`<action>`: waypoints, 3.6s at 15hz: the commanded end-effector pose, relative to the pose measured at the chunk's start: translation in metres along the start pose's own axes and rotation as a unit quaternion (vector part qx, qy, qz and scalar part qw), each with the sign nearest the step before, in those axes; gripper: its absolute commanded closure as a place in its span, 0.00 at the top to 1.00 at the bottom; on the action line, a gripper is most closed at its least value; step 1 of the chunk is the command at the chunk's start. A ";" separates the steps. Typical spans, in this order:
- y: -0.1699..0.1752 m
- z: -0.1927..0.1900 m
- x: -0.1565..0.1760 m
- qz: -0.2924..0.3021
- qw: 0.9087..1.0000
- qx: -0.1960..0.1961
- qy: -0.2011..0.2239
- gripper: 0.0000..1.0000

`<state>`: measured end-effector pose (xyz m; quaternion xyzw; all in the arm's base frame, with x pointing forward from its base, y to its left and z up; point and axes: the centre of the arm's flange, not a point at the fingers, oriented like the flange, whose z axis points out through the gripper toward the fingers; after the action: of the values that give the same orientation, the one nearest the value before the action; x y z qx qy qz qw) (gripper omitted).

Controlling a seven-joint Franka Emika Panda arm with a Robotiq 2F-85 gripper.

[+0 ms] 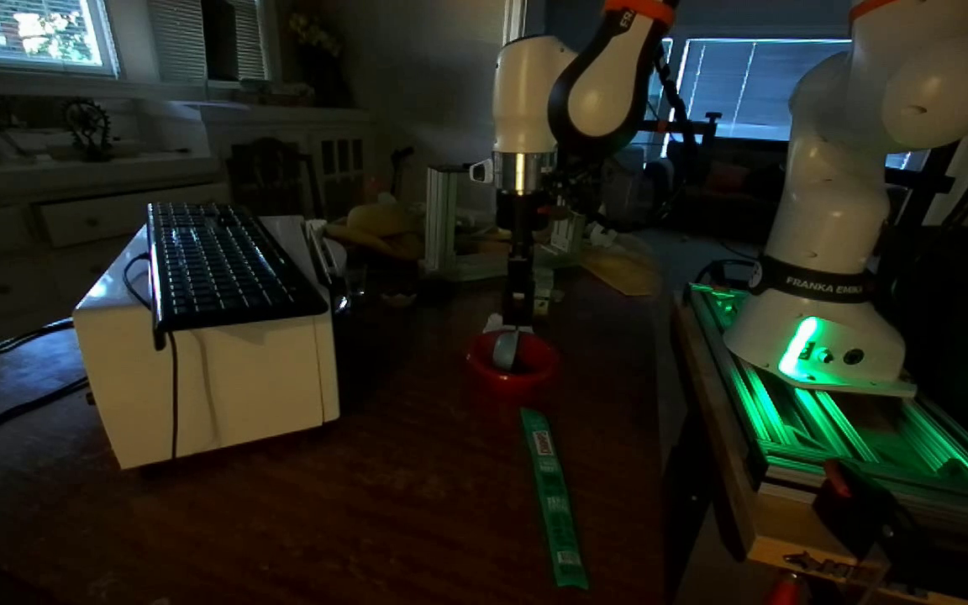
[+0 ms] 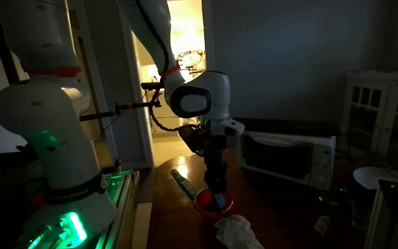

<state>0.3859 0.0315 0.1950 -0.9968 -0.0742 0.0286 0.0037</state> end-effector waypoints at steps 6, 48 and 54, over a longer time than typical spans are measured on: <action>-0.015 -0.024 -0.019 -0.011 0.999 0.018 -0.028 0.22; 0.000 -0.006 -0.025 0.023 0.998 -0.014 -0.063 0.22; -0.009 0.001 -0.022 0.039 0.998 0.033 -0.046 0.22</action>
<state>0.3743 0.0358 0.1939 -0.9955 -0.0375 0.0859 0.0143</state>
